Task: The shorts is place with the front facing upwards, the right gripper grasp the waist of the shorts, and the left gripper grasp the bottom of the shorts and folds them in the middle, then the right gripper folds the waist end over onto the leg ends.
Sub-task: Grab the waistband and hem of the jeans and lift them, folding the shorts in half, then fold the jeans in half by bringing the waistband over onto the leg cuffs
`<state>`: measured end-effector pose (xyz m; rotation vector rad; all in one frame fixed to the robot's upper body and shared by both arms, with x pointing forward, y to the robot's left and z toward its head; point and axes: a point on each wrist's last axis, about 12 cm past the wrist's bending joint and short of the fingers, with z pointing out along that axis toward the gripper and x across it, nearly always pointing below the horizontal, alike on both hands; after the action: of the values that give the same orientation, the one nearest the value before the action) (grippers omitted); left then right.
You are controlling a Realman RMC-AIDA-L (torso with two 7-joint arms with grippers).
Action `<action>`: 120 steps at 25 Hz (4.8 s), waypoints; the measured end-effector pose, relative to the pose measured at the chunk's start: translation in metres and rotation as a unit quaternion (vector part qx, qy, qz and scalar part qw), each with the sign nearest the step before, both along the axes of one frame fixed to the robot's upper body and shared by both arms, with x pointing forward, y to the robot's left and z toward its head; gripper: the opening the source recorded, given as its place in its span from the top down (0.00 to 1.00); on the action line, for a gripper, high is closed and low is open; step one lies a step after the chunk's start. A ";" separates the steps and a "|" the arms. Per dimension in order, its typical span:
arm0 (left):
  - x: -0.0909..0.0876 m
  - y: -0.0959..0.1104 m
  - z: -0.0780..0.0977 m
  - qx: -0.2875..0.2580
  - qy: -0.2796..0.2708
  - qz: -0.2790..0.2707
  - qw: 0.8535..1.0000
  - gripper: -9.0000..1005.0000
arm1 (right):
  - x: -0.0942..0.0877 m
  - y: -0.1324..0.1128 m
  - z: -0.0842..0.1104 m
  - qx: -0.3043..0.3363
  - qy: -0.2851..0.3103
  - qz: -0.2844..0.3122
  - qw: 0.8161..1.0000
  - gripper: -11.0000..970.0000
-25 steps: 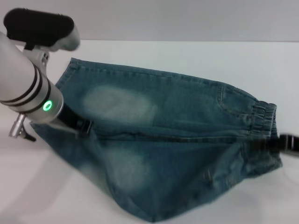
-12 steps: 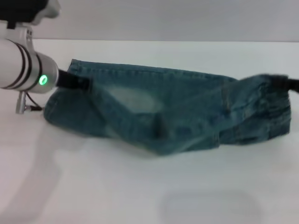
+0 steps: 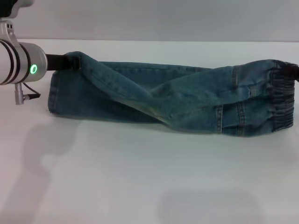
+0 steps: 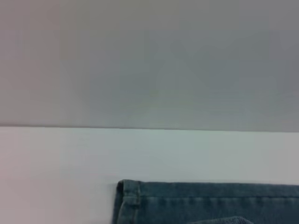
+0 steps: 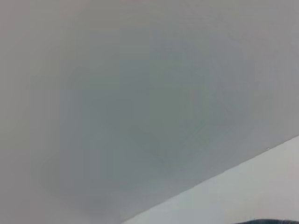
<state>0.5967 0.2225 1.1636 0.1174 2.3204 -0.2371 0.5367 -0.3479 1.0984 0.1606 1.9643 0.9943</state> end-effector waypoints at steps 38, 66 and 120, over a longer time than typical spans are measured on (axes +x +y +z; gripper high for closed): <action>0.050 0.001 -0.050 -0.077 -0.057 0.050 0.994 0.75 | 0.037 -0.020 -0.041 0.015 0.023 -0.171 0.985 0.89; 0.046 -0.018 -0.038 -0.064 -0.051 -0.017 0.996 0.18 | 0.008 -0.016 -0.063 -0.040 0.030 -0.156 0.986 0.24; 0.038 -0.033 -0.056 -0.057 -0.063 -0.042 0.995 0.18 | 0.017 -0.002 -0.040 0.004 0.025 -0.083 0.996 0.94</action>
<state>0.6345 0.1893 1.1078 0.1684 2.1729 -0.3929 0.5538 -0.3500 1.0582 0.3518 1.9572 0.8974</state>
